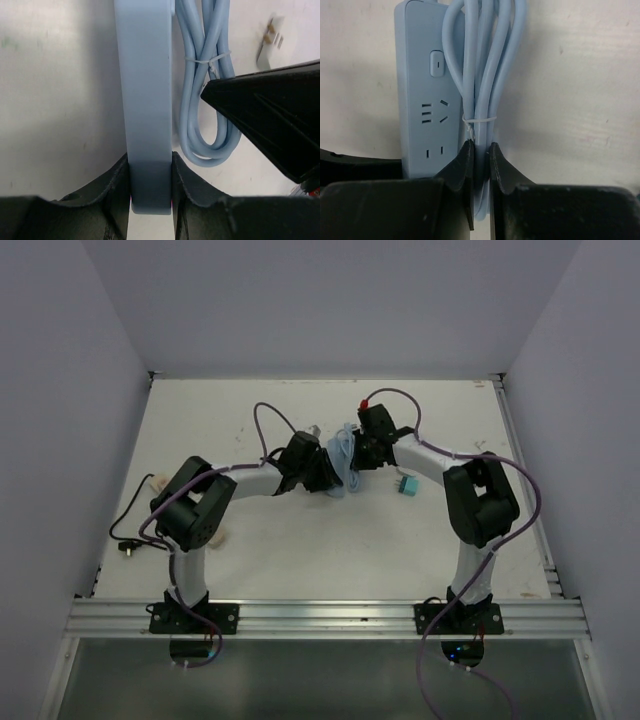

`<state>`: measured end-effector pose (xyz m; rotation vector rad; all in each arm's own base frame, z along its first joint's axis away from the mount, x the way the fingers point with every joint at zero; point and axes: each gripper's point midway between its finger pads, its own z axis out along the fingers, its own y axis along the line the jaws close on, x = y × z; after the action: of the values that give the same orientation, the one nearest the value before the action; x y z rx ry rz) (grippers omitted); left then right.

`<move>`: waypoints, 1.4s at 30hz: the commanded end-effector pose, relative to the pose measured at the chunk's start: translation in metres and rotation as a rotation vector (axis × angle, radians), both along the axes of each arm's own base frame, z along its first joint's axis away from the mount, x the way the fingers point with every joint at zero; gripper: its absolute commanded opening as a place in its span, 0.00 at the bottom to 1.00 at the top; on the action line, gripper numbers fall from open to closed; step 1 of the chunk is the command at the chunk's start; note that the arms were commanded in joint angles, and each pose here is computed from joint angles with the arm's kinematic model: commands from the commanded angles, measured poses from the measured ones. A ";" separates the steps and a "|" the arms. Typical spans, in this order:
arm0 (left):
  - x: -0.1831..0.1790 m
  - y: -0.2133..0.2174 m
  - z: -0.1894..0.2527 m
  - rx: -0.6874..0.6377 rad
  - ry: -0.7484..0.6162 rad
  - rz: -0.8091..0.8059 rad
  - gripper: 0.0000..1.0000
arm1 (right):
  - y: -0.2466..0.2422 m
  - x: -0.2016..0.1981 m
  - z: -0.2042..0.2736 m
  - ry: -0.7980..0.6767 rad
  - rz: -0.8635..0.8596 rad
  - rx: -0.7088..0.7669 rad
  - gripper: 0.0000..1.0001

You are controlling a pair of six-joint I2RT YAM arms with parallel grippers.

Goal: Pull the plug off the socket

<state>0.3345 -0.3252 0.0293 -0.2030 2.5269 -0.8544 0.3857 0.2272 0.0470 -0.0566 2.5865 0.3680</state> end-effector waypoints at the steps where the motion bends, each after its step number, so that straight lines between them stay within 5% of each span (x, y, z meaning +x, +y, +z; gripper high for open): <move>1: 0.037 -0.014 -0.002 0.000 -0.076 -0.113 0.01 | 0.018 0.042 0.027 -0.093 -0.047 0.109 0.00; 8: 0.086 -0.046 -0.001 -0.067 -0.135 -0.211 0.28 | 0.025 0.092 0.031 -0.119 -0.085 0.181 0.02; 14: 0.101 -0.019 0.008 -0.127 -0.118 -0.138 0.79 | 0.027 0.102 0.035 -0.119 -0.075 0.189 0.41; 18: 0.105 0.011 0.031 -0.124 -0.145 -0.075 0.92 | 0.025 0.099 0.039 -0.118 -0.076 0.183 0.69; 20: 0.107 0.029 0.053 -0.114 -0.185 -0.031 0.97 | 0.026 0.096 0.044 -0.121 -0.065 0.189 0.75; 33: 0.049 0.145 0.173 0.122 -0.376 0.277 0.99 | 0.024 0.070 0.084 -0.224 -0.002 -0.032 0.84; 42: -0.030 0.261 0.192 0.387 -0.353 0.564 0.99 | 0.052 0.035 0.094 -0.259 0.099 -0.099 0.81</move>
<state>0.3374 -0.1148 0.2606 -0.4659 1.9778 -0.4256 0.4277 0.2723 0.1075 -0.1904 2.4290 0.2620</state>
